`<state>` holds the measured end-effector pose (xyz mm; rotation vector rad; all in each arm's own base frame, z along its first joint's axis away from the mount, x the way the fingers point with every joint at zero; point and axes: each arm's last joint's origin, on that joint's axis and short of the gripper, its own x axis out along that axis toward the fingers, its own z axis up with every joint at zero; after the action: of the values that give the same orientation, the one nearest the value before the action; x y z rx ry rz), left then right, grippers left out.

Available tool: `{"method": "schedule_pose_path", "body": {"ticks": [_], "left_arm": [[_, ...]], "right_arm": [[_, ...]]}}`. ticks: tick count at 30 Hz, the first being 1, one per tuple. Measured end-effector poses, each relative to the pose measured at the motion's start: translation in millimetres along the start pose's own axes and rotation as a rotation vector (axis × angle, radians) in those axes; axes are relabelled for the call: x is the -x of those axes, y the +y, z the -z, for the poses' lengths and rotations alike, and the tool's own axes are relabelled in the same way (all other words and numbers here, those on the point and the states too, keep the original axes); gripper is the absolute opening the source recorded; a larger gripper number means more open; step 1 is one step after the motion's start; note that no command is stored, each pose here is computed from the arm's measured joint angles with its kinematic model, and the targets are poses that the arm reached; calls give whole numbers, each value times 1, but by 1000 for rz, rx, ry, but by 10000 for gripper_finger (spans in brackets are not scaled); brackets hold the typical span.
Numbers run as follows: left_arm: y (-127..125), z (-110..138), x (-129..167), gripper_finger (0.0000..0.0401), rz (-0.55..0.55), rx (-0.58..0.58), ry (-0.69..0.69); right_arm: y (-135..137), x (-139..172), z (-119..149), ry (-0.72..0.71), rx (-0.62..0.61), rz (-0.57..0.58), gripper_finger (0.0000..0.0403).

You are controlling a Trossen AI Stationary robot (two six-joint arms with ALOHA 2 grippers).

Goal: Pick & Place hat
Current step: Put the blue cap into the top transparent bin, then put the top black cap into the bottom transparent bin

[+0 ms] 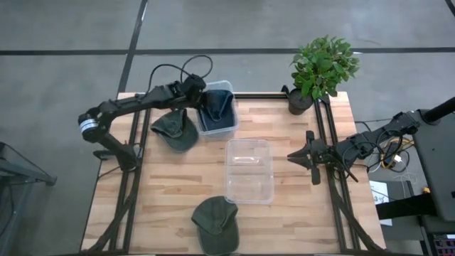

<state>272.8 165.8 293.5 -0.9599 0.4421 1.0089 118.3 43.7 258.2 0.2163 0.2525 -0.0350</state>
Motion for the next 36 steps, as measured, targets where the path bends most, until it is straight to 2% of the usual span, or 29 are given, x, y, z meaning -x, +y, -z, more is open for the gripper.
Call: {"method": "schedule_pose_path", "body": {"ticks": [5, 8, 13, 15, 18, 24, 31, 33, 36], "left_arm": [[0, 1, -4, 158, -1, -25, 14], [-3, -4, 8, 158, 51, -46, -22], [-13, -20, 67, 158, 178, -150, -126], [-12, -17, 90, 158, 211, -162, -131], [-6, -2, 118, 158, 211, -190, -75], [4, 41, 156, 158, 79, -232, -66], [19, 73, 176, 158, -35, 23, 15], [23, 79, 176, 158, -83, 57, 35], [29, 85, 171, 158, -135, 32, 43]], "right_arm": [[0, 0, 0, 0, 0, 0, 53], [0, 0, 0, 0, 0, 0, 53], [0, 0, 0, -1, 0, 0, 53], [0, 0, 0, 0, 4, 0, 53], [0, 0, 0, 0, 8, 0, 53], [0, 0, 0, 0, 8, 1, 53], [0, 0, 0, 0, 1, 0, 53], [0, 0, 0, 0, 1, 0, 53], [0, 0, 0, 0, 1, 0, 53]]}}
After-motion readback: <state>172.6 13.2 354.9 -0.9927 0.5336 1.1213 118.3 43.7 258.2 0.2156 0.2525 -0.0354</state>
